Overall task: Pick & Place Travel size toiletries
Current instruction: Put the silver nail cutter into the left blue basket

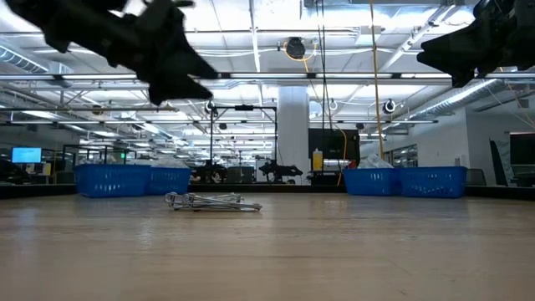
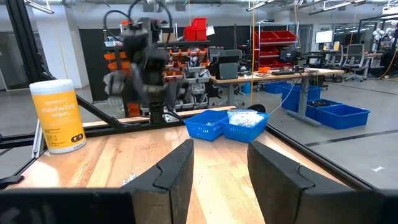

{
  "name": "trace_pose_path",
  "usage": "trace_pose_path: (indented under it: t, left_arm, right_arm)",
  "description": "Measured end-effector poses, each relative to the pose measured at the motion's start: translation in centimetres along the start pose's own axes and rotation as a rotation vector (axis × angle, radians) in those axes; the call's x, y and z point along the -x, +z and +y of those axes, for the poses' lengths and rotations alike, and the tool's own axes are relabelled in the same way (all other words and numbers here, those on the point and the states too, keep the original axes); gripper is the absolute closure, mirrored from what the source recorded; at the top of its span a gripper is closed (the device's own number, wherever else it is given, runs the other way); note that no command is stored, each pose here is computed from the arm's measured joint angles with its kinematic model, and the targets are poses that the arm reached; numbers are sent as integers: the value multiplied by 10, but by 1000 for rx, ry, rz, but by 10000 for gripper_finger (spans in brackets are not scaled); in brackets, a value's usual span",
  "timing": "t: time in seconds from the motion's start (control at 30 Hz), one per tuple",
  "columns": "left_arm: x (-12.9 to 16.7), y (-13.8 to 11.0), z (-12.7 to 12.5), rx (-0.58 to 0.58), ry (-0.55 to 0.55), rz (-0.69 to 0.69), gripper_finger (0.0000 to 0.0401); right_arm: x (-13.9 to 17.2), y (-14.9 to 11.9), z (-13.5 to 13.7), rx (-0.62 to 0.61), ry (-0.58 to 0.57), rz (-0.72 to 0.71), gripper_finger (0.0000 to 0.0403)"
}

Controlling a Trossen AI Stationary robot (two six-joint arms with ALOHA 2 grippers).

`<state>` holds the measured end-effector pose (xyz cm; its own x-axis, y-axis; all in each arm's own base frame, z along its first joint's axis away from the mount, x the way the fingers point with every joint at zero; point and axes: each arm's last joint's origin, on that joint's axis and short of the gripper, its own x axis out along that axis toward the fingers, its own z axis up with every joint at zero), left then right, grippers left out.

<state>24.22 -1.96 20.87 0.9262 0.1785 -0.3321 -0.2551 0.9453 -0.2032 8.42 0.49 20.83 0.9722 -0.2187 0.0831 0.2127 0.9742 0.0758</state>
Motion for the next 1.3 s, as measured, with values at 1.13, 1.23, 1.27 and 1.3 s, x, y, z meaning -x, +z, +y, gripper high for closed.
trace_pose_path:
  t: [1.13,1.23,1.27,1.3]
  left_arm:
    - [-88,-62,-19,-282,99,607,144]
    - [-89,-61,-16,-288,134,596,144]
    - [-89,-61,-15,-285,137,595,144]
    - [-89,-60,-14,-283,138,591,144]
  right_arm:
    - [0,0,0,-1,0,1,264]
    - [0,0,0,-1,0,1,264]
    - [0,0,0,-1,0,1,264]
    - [0,0,0,-1,0,1,264]
